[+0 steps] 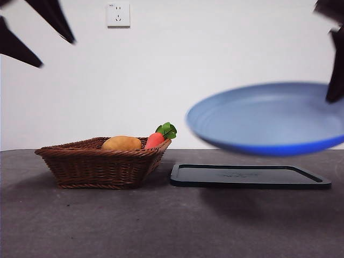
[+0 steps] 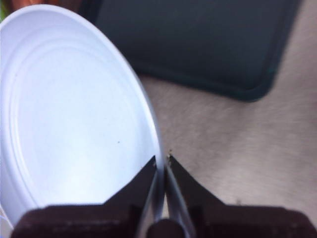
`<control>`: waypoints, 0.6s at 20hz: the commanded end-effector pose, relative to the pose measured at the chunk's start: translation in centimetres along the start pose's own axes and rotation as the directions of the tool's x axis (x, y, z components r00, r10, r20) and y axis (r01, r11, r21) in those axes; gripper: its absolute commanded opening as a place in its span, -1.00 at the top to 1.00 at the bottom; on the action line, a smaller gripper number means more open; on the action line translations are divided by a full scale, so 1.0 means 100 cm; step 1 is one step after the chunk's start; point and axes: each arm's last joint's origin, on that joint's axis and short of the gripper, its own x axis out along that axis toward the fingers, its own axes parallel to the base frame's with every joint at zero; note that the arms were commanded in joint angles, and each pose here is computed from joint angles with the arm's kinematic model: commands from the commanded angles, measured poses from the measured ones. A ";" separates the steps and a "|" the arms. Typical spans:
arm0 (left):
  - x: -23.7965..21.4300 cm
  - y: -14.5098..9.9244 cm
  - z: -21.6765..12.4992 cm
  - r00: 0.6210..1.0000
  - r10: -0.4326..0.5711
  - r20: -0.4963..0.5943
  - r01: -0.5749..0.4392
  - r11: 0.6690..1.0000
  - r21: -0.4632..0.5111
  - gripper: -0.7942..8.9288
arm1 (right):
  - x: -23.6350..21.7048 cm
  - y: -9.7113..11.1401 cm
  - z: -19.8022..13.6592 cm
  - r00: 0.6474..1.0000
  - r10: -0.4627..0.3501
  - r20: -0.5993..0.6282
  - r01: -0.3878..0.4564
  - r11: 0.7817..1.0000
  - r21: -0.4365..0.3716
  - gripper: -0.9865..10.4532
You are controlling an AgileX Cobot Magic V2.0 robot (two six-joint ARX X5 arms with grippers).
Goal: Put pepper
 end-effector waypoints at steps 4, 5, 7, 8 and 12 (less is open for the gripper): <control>0.080 -0.014 0.041 0.982 0.151 -0.111 -0.152 0.988 -0.006 0.07 | -0.040 0.005 -0.008 0.989 -0.019 0.146 0.019 1.000 0.000 0.82; 0.092 -0.015 0.045 0.976 0.171 -0.136 -0.173 0.985 0.000 0.07 | -0.044 0.006 -0.010 0.987 -0.018 0.160 0.019 1.000 -0.004 0.82; 0.117 -0.012 0.052 0.956 0.223 -0.193 -0.227 0.974 0.000 0.07 | -0.051 0.009 -0.013 0.983 -0.016 0.181 0.019 1.000 -0.011 0.82; 0.130 -0.010 0.055 0.940 0.254 -0.229 -0.260 0.966 0.003 0.07 | -0.054 0.010 -0.015 0.981 -0.016 0.192 0.019 1.000 -0.014 0.82; 0.168 0.000 0.053 0.914 0.286 -0.288 -0.307 0.951 -0.032 0.07 | -0.057 0.011 -0.016 0.979 -0.012 0.202 0.016 1.000 -0.019 0.82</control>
